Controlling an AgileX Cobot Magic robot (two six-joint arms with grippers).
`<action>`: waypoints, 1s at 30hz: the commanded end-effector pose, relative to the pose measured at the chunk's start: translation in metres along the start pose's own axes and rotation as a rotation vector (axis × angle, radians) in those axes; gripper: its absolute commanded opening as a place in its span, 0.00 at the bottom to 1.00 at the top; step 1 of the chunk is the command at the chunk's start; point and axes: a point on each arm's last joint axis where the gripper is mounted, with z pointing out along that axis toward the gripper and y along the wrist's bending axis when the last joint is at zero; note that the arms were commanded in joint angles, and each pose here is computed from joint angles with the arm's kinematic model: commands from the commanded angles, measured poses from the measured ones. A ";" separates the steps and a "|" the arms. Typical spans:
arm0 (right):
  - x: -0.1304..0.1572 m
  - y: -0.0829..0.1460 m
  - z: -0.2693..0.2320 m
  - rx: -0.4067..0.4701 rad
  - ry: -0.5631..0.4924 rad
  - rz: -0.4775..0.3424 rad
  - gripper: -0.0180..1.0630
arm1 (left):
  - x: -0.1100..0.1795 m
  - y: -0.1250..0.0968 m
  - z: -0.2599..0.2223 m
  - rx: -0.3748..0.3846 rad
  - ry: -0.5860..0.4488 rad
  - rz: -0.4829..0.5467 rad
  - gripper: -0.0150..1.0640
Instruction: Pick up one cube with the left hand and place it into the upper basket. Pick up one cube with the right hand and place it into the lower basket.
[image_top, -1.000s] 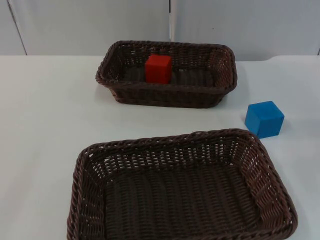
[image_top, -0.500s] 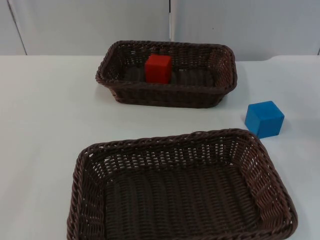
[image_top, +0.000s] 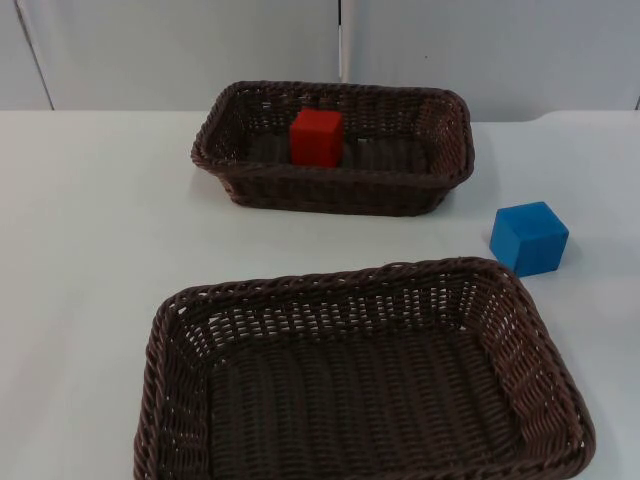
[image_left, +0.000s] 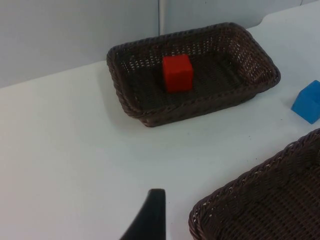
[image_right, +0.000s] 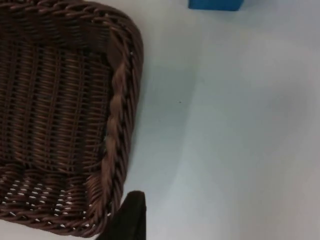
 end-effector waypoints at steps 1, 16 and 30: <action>-0.005 0.002 0.007 -0.003 -0.005 -0.009 0.99 | 0.002 -0.001 -0.001 0.003 0.009 0.004 0.84; -0.018 0.001 0.017 0.011 -0.115 0.012 0.99 | 0.002 0.000 -0.001 0.001 0.009 0.008 0.84; -0.037 0.002 0.079 0.007 -0.128 0.009 0.99 | 0.002 0.000 -0.001 0.001 0.009 0.008 0.84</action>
